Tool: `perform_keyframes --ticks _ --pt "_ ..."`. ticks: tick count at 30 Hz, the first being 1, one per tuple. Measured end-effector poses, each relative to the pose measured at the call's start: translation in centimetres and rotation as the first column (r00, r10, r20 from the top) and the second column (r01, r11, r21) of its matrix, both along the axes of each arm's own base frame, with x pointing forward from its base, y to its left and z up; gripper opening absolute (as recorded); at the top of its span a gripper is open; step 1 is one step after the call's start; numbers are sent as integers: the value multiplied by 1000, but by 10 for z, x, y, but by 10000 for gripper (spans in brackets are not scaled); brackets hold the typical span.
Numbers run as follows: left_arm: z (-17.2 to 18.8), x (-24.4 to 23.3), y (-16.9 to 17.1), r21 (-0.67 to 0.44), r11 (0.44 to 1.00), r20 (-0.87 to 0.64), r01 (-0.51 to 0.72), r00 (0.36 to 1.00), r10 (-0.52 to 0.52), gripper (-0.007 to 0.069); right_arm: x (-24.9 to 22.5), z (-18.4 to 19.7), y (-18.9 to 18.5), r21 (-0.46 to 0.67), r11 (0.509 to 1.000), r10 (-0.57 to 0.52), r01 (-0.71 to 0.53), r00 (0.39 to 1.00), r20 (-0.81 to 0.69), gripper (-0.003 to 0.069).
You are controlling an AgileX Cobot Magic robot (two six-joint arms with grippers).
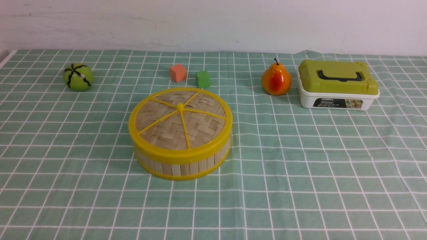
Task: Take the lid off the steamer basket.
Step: Use the left arm to lift the lid of the steamer
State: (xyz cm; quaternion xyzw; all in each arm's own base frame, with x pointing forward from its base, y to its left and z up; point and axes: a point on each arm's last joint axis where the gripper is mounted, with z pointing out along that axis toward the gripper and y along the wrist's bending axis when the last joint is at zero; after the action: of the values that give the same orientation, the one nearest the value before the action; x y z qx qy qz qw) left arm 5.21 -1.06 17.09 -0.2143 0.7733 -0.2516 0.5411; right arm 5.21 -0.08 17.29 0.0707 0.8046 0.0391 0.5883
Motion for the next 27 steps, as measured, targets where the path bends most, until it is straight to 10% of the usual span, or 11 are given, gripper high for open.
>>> perform_keyframes --ticks 2,4,6,16,20,27 --pt "1 0 -3 -160 987 -16 -12 1000 10 239 0 0 0 0 1000 0 0 1000 0 241" --pt "6 -1 -11 -610 789 -94 -74 995 21 239 0 0 0 0 1000 0 0 1000 0 241" --pt "9 -1 -13 -727 679 -119 -99 993 17 239 0 0 0 0 1000 0 0 1000 0 241" --pt "28 4 0 -901 427 0 -71 986 165 238 0 0 0 0 1000 0 0 1000 0 241" --pt "43 3 8 -897 441 111 -17 958 263 192 0 0 0 0 1000 0 0 1000 0 241" --pt "158 16 -8 -548 832 250 88 966 62 -13 0 0 0 0 1000 0 0 1000 0 241"
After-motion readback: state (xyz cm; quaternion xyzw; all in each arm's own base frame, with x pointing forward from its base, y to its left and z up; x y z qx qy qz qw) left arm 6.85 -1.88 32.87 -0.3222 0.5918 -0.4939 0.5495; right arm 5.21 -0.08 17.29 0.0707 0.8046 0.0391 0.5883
